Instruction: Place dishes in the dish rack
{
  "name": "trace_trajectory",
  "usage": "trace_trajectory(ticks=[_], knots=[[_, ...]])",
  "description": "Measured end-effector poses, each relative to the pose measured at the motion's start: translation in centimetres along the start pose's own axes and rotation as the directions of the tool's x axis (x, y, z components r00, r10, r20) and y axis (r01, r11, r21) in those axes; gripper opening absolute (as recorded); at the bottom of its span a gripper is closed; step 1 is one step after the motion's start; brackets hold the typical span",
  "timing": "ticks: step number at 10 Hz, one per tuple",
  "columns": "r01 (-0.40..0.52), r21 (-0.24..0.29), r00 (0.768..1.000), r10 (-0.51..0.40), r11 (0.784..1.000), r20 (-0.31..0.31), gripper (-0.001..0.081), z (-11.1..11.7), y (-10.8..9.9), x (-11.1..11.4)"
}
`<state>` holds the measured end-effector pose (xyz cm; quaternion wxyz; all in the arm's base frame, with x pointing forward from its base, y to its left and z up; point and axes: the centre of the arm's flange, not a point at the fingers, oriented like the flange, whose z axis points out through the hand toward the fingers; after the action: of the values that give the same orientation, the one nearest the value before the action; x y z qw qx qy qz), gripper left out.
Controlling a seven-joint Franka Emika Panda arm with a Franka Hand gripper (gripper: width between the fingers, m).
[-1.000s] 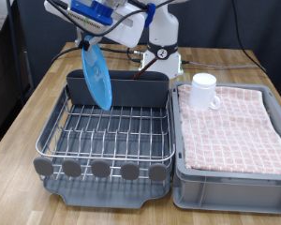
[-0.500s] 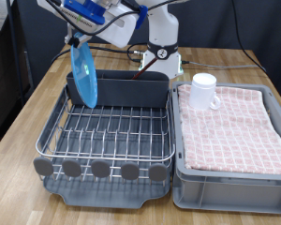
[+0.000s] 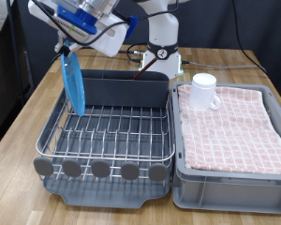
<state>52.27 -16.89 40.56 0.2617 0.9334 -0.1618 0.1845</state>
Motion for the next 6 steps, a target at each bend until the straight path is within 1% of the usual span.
trace_trajectory(ticks=[3,6], knots=[[0.056,0.004,0.998,-0.056,0.998,-0.018,0.0020,1.4,-1.2,-0.7],[0.079,0.013,0.997,-0.079,0.997,-0.026,0.0020,2.5,-2.1,-1.6]])
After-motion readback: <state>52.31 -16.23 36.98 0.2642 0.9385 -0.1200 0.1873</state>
